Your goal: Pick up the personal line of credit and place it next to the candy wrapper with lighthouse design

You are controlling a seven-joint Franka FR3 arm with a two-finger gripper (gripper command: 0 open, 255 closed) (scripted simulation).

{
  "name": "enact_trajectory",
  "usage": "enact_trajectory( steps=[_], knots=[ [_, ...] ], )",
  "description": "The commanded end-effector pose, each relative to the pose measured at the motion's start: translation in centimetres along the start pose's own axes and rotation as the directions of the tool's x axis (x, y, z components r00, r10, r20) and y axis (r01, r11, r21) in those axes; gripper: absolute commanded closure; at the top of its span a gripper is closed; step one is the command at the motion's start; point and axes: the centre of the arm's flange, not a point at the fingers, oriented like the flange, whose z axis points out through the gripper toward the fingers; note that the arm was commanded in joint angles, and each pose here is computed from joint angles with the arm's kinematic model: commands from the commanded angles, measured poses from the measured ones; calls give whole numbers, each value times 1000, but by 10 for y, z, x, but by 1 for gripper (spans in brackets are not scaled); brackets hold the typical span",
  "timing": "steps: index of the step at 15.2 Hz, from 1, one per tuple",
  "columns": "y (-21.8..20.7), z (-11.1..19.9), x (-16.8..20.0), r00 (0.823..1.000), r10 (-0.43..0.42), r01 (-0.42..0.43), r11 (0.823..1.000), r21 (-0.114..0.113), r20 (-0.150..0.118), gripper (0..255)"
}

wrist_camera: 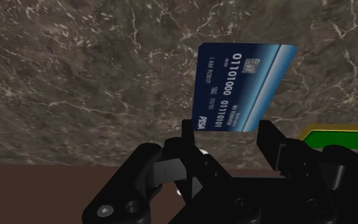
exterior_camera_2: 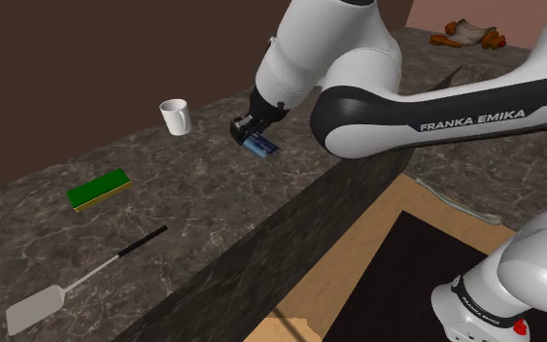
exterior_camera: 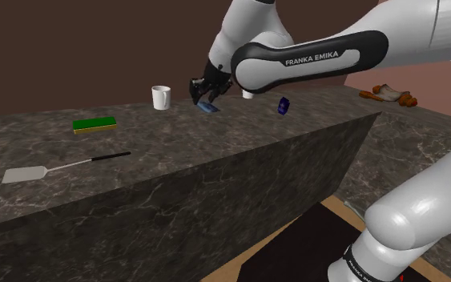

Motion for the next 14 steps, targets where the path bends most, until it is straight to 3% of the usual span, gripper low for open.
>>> enact_trajectory(
  steps=[1, 14],
  knots=[
    [19, 1, 3, 1000, 0, 0, 1000, 0, 0, 255],
    [189, 16, 25, 1000, 0, 0, 1000, 0, 0, 255]
  ],
)
